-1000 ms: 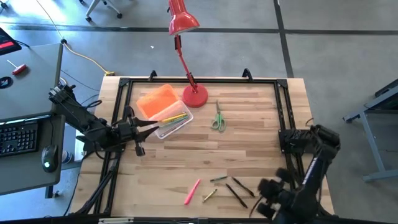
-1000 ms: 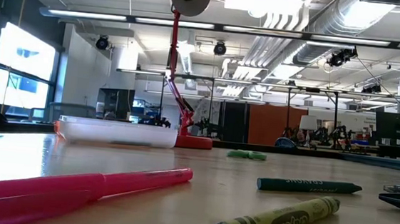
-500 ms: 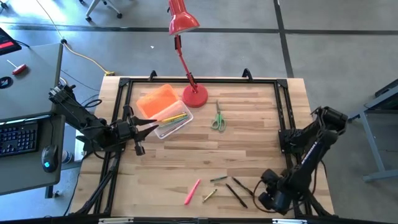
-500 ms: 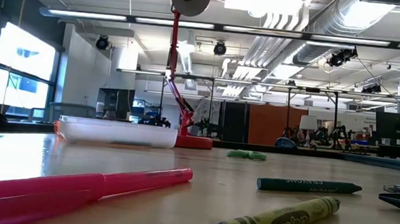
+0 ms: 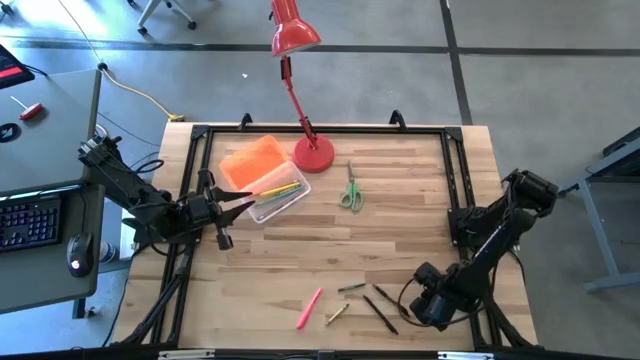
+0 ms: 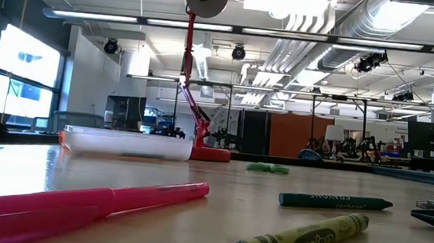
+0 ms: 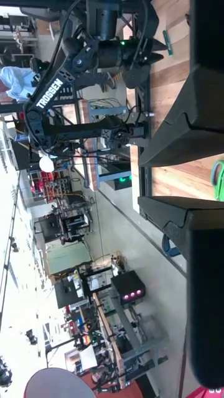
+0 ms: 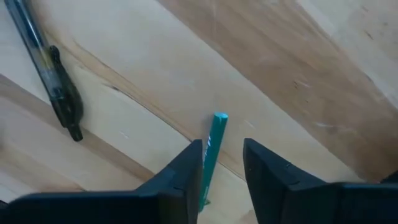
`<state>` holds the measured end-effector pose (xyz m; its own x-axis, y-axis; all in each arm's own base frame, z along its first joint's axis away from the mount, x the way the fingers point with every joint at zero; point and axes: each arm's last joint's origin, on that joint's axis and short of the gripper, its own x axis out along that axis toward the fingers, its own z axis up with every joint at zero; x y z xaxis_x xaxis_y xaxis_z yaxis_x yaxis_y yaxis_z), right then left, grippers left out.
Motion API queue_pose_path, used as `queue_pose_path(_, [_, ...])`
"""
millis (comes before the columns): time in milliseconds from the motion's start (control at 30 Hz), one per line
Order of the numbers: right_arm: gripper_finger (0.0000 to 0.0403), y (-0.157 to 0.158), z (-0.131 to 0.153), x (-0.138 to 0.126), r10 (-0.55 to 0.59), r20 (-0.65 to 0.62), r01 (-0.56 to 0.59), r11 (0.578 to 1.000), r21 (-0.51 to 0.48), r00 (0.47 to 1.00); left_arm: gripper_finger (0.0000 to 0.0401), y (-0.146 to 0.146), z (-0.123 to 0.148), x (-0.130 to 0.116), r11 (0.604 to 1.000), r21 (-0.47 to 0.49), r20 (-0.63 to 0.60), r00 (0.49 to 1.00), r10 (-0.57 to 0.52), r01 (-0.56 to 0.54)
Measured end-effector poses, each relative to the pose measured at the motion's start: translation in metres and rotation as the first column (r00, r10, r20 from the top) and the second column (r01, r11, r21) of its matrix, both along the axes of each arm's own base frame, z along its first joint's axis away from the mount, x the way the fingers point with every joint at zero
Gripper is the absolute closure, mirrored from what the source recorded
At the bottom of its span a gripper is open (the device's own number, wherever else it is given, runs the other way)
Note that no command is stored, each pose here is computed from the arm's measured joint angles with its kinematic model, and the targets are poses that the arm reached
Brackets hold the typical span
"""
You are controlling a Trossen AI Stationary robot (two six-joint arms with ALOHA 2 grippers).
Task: Pick & place school supplies into a supply box
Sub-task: Put the right green crayon into the orange supply box
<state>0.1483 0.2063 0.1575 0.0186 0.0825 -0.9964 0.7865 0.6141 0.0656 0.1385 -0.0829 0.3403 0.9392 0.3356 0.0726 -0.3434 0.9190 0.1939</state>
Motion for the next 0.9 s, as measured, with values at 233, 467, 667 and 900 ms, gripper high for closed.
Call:
queue_pose_path(233, [0.0286, 0.000, 0.000, 0.000, 0.001, 0.000, -0.001, 1.000, 0.002, 1.000, 0.0284, 0.000, 0.000, 0.000, 1.000, 0.001, -0.001, 1.000, 0.000, 0.000])
queue_pose_path(467, [0.0288, 0.001, -0.004, 0.001, -0.011, -0.006, 0.011, 1.000, -0.011, 1.000, 0.0284, 0.000, 0.000, 0.000, 1.000, 0.001, -0.001, 1.000, 0.000, 0.000])
queue_pose_path(667, [0.0302, 0.004, -0.017, 0.003, -0.010, -0.035, 0.009, 0.999, -0.043, 0.999, 0.0284, 0.000, 0.000, 0.000, 1.000, 0.002, -0.003, 1.000, 0.000, 0.000])
queue_pose_path(900, [0.0334, 0.004, -0.019, 0.004, -0.011, -0.025, 0.010, 0.998, -0.060, 1.000, 0.0284, 0.000, 0.000, 0.000, 1.000, 0.002, -0.002, 1.000, 0.000, 0.000])
